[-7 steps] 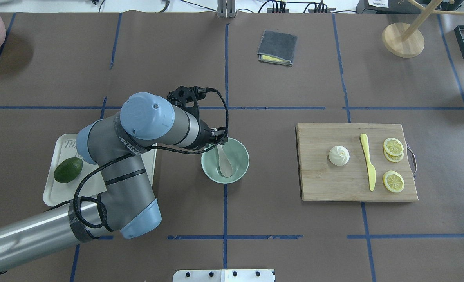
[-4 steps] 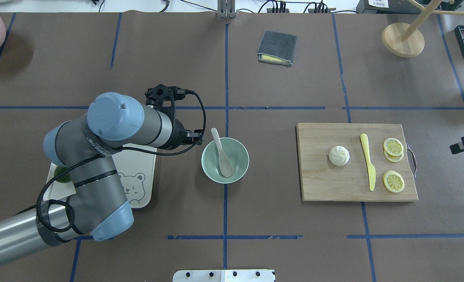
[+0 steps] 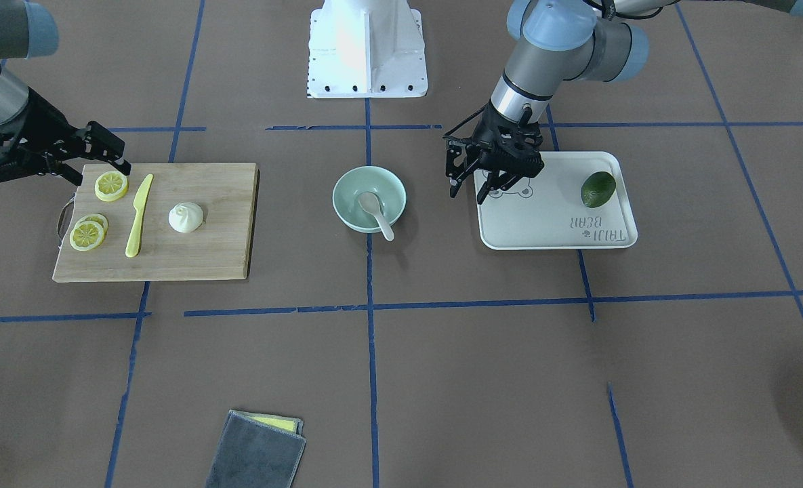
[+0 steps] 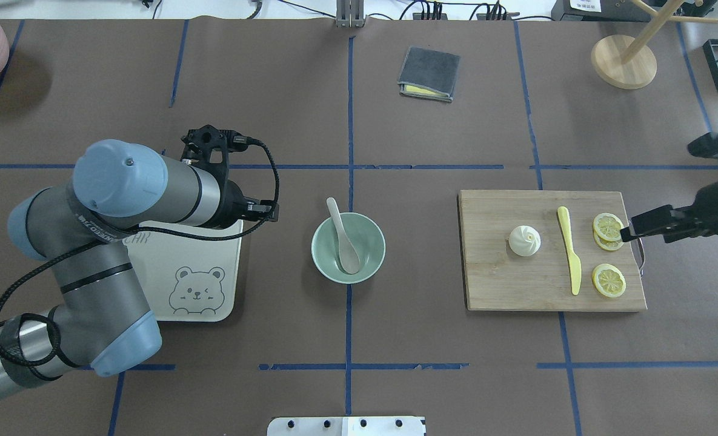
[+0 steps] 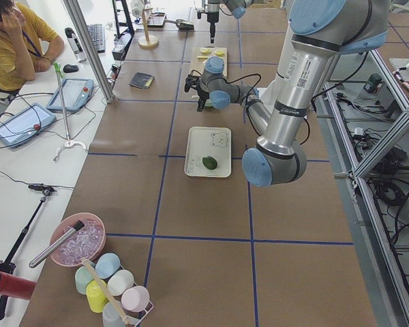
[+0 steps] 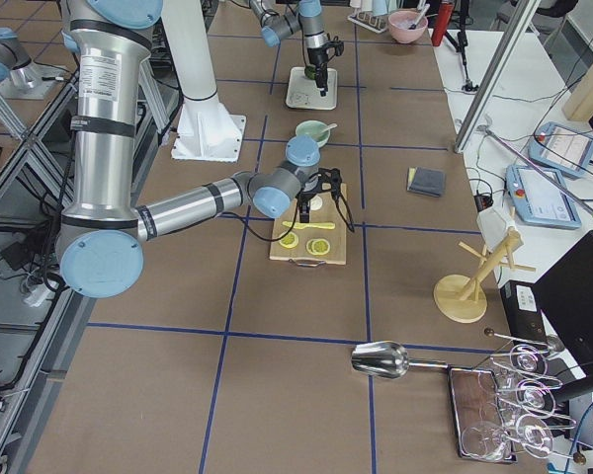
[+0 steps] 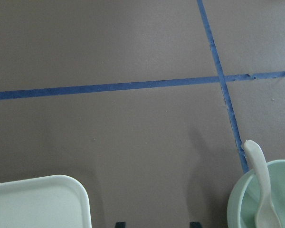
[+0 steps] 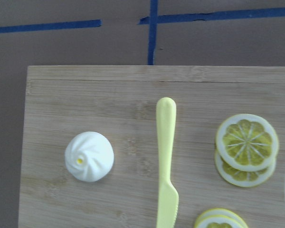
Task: Put spoon and bun in bowl
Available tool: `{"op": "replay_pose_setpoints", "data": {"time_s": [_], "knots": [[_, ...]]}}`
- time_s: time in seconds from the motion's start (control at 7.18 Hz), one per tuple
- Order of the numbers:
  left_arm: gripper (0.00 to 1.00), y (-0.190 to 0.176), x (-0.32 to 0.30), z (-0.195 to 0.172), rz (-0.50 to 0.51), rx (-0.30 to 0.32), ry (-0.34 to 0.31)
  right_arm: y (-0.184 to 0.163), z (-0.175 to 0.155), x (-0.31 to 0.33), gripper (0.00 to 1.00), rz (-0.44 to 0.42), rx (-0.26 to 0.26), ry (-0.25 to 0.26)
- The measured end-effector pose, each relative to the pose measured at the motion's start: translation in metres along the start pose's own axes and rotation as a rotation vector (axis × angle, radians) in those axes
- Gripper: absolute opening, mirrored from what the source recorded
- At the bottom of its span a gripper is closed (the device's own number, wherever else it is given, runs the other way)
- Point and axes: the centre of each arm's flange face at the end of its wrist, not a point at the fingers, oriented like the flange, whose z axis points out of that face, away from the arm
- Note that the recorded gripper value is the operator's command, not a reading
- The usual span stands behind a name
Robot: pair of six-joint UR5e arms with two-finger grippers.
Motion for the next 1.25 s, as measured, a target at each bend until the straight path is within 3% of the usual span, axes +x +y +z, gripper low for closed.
{"op": "replay_pose_setpoints", "data": {"time_s": [0.28, 0.7, 1.25], "knots": [[0.58, 0.001, -0.003, -0.001, 0.000, 0.000, -0.004, 0.001, 0.036, -0.038, 1.00, -0.026, 0.042, 0.028], [0.61, 0.002, -0.006, 0.000, -0.002, -0.002, -0.008, -0.001, 0.071, -0.061, 0.99, -0.004, 0.048, 0.041], [0.62, 0.003, -0.008, 0.001, -0.006, -0.002, -0.013, 0.001, 0.097, -0.073, 0.79, -0.023, 0.088, 0.078]]}}
